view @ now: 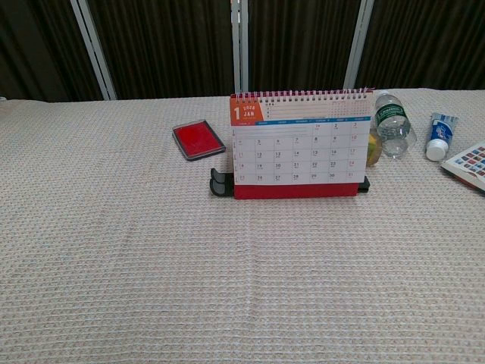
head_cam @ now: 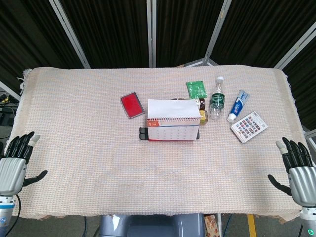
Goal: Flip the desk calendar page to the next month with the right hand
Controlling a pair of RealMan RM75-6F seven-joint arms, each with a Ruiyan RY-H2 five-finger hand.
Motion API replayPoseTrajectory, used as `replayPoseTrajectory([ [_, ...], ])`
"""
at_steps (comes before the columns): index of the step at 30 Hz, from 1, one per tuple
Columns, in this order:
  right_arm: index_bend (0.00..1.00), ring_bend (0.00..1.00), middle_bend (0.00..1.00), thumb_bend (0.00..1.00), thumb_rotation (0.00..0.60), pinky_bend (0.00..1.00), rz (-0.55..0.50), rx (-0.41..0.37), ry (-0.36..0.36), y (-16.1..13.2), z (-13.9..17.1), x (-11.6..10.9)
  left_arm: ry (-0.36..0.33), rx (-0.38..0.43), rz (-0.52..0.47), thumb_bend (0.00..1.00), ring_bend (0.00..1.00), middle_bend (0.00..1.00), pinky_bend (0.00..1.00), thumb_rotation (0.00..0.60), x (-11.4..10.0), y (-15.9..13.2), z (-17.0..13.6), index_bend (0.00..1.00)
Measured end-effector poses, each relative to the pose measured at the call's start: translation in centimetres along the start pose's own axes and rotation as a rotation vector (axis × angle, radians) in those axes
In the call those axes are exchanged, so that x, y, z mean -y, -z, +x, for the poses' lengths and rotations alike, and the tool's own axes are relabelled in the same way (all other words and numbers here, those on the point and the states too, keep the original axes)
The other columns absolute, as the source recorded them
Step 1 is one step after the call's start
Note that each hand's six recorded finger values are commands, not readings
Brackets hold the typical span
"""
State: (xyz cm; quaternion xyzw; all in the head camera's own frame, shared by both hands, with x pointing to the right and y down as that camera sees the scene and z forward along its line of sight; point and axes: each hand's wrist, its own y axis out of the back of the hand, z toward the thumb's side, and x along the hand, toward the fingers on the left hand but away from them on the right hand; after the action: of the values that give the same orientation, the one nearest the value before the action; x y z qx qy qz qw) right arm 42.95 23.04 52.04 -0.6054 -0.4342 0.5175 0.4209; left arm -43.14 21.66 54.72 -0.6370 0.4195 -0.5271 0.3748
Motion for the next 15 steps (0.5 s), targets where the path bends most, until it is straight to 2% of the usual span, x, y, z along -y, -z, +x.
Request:
replayPoseTrajectory([
  [11,0.00,0.00,0.00,0.11,0.600,0.01,-0.050,0.027,-0.062,0.1,-0.2,0.9,0.004,0.001,-0.016,0.08,0.00,0.00,0.00,0.600,-0.4,-0.1,0.0,0.00],
  [12,0.00,0.02,0.03,0.11,0.600,0.08,-0.064,0.027,-0.068,0.0,-0.2,0.9,0.001,0.002,-0.019,0.08,0.00,0.00,0.00,0.600,-0.5,-0.1,0.0,0.00],
  [14,0.00,0.19,0.20,0.11,0.600,0.32,-0.103,0.024,-0.088,-0.4,-0.2,1.2,-0.007,0.004,-0.026,0.08,0.00,0.00,0.00,0.600,-0.7,-0.2,0.1,0.00],
  [15,0.00,0.33,0.35,0.11,0.600,0.48,-0.123,0.024,-0.097,-0.6,-0.3,1.3,-0.010,0.006,-0.030,0.08,0.00,0.00,0.00,0.600,-0.8,-0.2,0.1,0.00],
])
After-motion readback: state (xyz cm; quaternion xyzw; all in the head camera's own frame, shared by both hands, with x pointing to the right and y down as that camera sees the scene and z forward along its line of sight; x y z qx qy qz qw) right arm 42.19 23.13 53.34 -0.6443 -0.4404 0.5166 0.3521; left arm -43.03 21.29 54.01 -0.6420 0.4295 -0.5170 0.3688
